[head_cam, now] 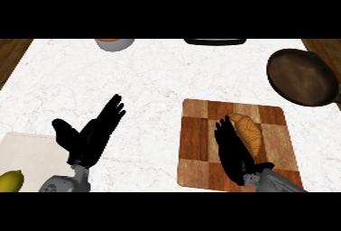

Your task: Pick the croissant from the cutting board and place it in the pan

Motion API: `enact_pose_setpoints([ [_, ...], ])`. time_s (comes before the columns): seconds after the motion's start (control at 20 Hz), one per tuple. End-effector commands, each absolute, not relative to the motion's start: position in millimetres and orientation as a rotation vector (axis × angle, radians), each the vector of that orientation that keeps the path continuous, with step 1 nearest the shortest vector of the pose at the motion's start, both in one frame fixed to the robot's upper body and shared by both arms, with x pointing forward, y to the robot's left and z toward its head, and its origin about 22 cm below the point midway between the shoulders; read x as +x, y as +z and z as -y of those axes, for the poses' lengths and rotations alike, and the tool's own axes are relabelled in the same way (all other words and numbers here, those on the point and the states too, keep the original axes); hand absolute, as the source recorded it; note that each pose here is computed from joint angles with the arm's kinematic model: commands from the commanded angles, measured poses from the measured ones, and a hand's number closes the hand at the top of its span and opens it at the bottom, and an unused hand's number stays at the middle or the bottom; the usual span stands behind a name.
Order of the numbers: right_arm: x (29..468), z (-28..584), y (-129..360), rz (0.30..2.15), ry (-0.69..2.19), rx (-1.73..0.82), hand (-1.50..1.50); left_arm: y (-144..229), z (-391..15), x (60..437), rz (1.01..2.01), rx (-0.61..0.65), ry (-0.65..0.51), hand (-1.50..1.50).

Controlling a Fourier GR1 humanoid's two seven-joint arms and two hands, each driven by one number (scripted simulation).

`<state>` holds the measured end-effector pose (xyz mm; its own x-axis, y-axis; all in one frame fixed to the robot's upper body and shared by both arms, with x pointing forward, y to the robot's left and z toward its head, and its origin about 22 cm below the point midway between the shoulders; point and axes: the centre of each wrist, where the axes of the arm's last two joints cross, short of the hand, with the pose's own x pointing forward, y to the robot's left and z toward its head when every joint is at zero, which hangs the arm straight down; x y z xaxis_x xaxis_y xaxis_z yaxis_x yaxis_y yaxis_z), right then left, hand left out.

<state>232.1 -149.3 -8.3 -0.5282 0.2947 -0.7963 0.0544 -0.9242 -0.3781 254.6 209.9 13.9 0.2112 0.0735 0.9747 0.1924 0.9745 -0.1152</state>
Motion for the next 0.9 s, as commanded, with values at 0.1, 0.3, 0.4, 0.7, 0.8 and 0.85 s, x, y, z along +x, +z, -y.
enact_pose_setpoints([
  [0.1,252.3,160.2,-11.3,0.538,2.556,-1.451,-1.50,10.8,-222.7,248.8,1.368,-0.222,-0.088,0.00],
  [0.3,258.5,172.4,-23.9,0.606,2.546,-1.482,-1.50,13.9,-204.4,254.5,1.365,-0.234,-0.071,0.00],
  [0.4,267.1,165.0,-12.2,0.553,2.575,-1.467,1.50,16.9,-211.4,255.2,1.344,-0.216,-0.075,0.00],
  [0.7,270.5,172.1,-16.4,0.681,2.729,-1.473,1.50,10.7,-215.4,249.2,1.356,-0.219,-0.098,0.00],
  [0.8,282.4,168.6,-25.2,0.720,2.729,-1.520,1.50,3.5,-207.0,249.0,1.343,-0.230,-0.094,0.00],
  [0.85,277.2,181.9,-39.6,0.734,2.752,-1.468,1.50,8.5,-210.8,239.3,1.355,-0.225,-0.098,0.00],
])
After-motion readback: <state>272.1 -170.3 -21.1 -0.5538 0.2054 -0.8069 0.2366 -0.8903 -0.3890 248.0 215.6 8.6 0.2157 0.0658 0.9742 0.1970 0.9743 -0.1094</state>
